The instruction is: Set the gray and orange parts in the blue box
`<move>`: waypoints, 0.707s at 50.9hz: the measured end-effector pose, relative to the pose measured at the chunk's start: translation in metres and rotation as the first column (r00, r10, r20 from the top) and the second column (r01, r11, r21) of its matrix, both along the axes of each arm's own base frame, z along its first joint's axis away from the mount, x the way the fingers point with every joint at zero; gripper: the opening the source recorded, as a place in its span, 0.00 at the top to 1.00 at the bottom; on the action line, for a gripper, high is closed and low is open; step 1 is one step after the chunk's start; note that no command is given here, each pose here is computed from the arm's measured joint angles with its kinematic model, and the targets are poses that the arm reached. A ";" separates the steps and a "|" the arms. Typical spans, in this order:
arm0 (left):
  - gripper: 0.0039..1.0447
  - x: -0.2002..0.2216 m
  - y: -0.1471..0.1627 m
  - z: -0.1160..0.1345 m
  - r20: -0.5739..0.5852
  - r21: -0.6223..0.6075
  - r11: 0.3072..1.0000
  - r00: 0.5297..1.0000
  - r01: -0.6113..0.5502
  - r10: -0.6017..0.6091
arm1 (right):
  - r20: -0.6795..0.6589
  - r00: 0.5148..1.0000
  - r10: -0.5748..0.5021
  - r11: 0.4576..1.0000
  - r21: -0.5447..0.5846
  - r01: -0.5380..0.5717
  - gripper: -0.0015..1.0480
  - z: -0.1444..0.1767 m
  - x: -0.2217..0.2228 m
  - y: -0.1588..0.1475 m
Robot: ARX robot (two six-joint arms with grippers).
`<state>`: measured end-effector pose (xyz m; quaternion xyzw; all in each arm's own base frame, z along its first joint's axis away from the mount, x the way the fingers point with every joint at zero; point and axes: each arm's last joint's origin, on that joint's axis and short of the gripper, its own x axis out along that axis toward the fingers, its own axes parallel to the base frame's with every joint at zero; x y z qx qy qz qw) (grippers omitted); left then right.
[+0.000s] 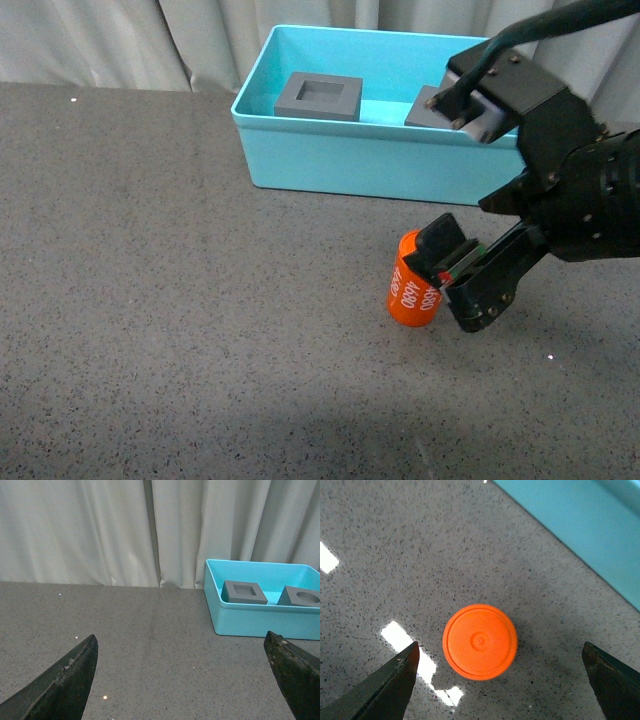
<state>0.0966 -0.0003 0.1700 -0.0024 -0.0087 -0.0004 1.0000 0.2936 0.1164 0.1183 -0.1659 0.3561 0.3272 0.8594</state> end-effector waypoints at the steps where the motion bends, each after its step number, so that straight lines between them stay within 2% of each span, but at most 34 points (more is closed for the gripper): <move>1: 0.06 0.000 0.000 0.000 0.000 0.000 1.000 1.000 0.000 0.000 | -0.011 1.000 0.003 1.000 -0.010 -0.004 0.09 -0.003 0.001 0.002; 12: 0.06 0.000 0.000 0.000 0.000 0.000 1.000 1.000 0.000 0.000 | -0.082 0.996 0.025 0.998 -0.054 -0.029 0.09 -0.020 0.012 0.020; 18: 0.06 0.000 0.000 0.000 0.000 0.000 1.000 1.000 0.000 0.000 | -0.086 0.996 0.002 0.996 -0.084 -0.010 0.11 -0.024 0.017 0.026; 29: 0.06 0.000 0.000 0.000 0.000 0.000 1.000 1.000 0.000 0.000 | -0.129 0.991 -0.026 0.988 -0.153 0.006 0.37 -0.026 0.020 0.027; 34: 0.06 0.000 0.000 0.000 0.000 0.000 1.000 1.000 0.000 0.000 | -0.149 0.988 -0.032 0.985 -0.170 0.006 0.55 -0.029 0.018 0.027; 36: 0.06 0.000 0.000 0.000 0.000 0.000 1.000 1.000 0.000 0.000 | -0.151 0.988 -0.031 0.987 -0.161 0.006 0.58 -0.027 0.018 0.027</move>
